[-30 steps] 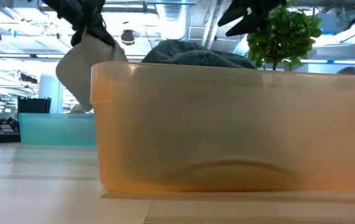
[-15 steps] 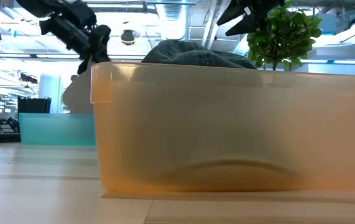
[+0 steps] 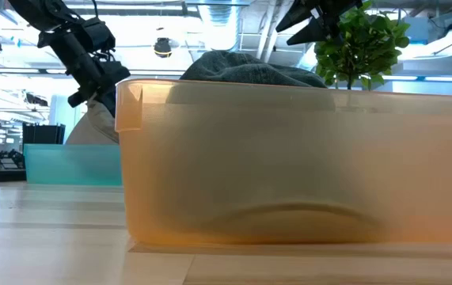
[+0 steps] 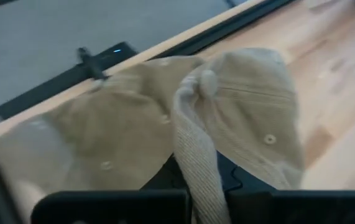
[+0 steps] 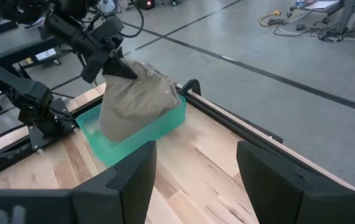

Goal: Pick & Place hat
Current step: Put the brown cap into the green bin, then return to Home Position

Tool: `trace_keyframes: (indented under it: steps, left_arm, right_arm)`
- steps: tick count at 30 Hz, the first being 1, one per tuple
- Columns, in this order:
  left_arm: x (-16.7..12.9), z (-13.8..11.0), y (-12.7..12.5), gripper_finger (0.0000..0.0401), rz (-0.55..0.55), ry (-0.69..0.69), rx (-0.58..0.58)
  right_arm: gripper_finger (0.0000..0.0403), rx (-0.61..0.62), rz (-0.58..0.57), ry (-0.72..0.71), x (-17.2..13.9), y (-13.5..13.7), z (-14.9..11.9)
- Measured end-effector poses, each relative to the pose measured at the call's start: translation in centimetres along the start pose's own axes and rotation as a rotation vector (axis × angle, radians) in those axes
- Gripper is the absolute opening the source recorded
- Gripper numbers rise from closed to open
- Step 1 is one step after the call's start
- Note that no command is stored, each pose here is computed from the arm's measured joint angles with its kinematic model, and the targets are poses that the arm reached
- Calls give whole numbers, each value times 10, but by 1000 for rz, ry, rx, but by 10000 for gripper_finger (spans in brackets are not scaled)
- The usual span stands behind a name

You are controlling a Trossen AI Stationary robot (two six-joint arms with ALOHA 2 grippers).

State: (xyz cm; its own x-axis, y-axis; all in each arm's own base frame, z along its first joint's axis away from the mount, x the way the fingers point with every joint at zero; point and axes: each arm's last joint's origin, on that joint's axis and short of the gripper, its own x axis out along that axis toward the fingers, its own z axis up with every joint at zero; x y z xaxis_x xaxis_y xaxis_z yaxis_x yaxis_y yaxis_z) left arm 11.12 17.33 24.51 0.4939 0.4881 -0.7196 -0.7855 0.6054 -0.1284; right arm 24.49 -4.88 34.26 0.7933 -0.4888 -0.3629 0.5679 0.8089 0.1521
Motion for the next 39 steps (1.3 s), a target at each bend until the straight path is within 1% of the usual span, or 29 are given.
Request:
trace_keyframes:
  steps: [4,9,13,18,25,29,35,37,39]
  left_arm:
    - [0,0,2,21,81,1,3]
    - [0,-1,3,51,117,11,4]
    - [0,-4,3,80,122,39,18]
    - [0,-6,3,122,122,64,19]
    - [-4,-6,3,174,137,50,49]
    - [-12,0,4,190,215,19,80]
    - [-23,16,3,194,254,-41,130]
    - [-26,21,2,194,248,-64,136]
    - [-29,25,-2,195,187,-93,145]
  right_arm:
    - [214,0,0,0,0,0,0]
    - [214,21,-19,-7,0,-1,0]
    - [214,27,-53,-18,0,-2,1]
    - [214,27,-55,-19,0,-2,1]
    - [214,27,-55,-19,0,-2,1]
    - [214,46,-58,-20,0,-2,1]
    - [214,87,-84,-28,1,-6,2]
    - [214,88,-98,-32,2,-7,2]
    - [214,67,-112,-27,3,-10,2]
